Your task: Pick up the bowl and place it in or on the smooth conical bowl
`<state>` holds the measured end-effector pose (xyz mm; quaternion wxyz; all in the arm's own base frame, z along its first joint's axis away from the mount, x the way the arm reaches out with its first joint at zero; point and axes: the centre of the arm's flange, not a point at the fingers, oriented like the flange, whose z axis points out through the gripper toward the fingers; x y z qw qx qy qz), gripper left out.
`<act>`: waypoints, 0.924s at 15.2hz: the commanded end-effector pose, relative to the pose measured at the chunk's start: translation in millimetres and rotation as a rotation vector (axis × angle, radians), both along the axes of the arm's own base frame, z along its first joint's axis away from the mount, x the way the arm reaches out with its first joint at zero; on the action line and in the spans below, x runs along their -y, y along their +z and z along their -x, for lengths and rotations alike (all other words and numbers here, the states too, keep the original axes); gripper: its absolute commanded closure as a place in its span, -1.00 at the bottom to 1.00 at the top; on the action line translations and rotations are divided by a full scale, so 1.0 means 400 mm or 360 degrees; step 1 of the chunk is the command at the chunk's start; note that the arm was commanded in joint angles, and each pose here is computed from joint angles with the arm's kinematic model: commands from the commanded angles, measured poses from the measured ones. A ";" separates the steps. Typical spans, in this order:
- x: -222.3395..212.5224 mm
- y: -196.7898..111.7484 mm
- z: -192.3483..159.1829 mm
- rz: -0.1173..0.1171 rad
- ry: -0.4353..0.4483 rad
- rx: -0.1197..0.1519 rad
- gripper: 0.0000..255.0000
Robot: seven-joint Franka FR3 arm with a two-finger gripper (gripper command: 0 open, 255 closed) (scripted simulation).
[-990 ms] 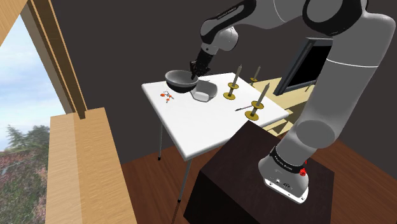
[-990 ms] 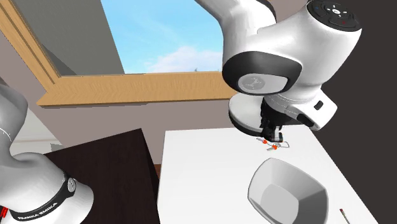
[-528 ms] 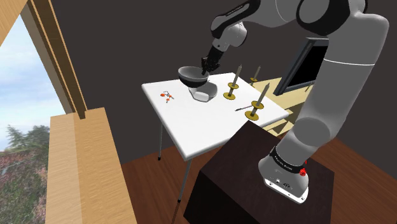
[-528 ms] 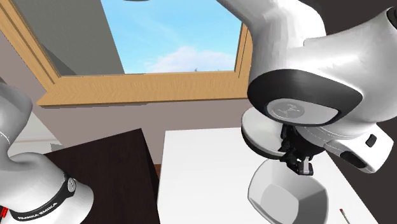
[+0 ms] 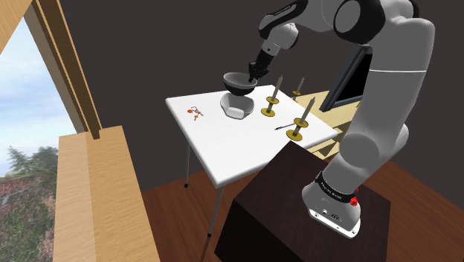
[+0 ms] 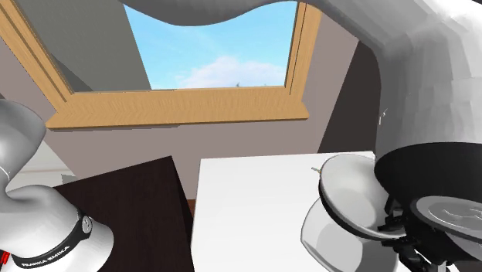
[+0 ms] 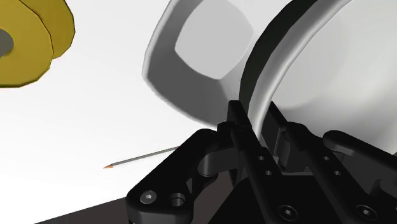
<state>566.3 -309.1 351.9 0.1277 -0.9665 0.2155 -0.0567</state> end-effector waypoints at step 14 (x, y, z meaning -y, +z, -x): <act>0.055 -0.177 0.005 -0.0001 0.0003 0.0001 1.00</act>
